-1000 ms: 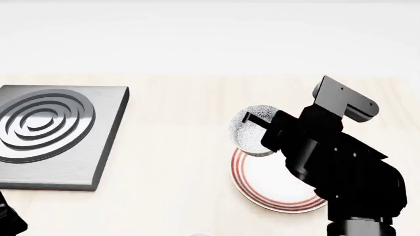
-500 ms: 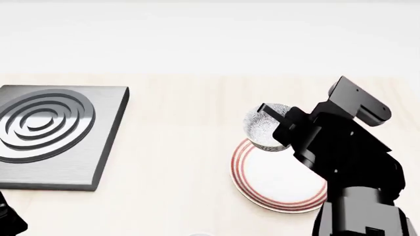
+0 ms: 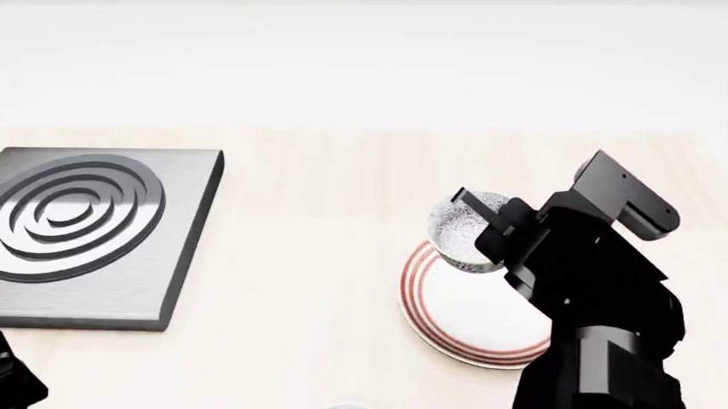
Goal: Pick the akita bowl between the plate and the ramekin and place it on the plate.
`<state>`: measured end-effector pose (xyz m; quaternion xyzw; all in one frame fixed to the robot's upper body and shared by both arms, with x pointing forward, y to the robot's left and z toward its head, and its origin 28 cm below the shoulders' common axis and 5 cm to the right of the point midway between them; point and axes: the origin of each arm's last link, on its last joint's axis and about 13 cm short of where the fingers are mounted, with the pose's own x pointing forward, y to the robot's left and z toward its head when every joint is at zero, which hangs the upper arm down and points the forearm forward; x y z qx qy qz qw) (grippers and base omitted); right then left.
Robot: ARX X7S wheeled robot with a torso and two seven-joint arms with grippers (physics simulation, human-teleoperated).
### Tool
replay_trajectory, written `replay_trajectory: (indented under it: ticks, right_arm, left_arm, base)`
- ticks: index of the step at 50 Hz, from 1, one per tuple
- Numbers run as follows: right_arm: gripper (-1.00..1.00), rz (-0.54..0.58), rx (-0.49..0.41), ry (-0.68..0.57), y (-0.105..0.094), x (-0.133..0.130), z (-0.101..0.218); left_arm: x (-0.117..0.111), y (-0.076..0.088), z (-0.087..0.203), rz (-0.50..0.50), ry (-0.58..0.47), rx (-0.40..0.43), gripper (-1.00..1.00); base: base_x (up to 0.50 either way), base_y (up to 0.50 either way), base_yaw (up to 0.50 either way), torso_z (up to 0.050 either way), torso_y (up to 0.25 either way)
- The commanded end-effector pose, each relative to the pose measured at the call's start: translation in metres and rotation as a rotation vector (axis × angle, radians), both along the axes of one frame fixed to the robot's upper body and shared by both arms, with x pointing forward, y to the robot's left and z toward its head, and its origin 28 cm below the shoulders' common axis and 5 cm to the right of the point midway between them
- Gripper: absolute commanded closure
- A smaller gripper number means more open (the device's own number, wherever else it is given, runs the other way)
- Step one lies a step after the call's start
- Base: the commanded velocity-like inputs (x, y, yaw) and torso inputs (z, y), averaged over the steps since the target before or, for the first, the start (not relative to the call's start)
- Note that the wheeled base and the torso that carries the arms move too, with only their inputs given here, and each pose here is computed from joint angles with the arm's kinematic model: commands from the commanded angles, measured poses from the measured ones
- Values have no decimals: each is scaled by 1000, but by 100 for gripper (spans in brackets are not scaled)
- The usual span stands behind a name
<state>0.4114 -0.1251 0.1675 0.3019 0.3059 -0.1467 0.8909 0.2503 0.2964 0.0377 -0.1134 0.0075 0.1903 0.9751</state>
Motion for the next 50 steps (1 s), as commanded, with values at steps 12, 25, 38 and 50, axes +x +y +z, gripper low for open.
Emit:
replay_trajectory:
  ticks: [12,25,38,50]
  right_arm:
    - [100,-76,60,9,1,-1,-11]
    - [100,-119,105,8,2,-2,-20]
    - [100,-171,129,-27,2,-1,-23]
    - [100,-224,123,-22,5,-1,-30]
  left_arm:
    - [-1,0,1,0,0,0,-100]
    - [0,0,0,0,-1,1,-100]
    - [-1,0,0,0,-1,0,-100]
    - [0,0,0,0,-2,0,-100]
  base:
    - [0,0,0,0,1]
    - [0,0,0,0,0]
    - [0,0,0,0,1]
    - [0,0,0,0,0]
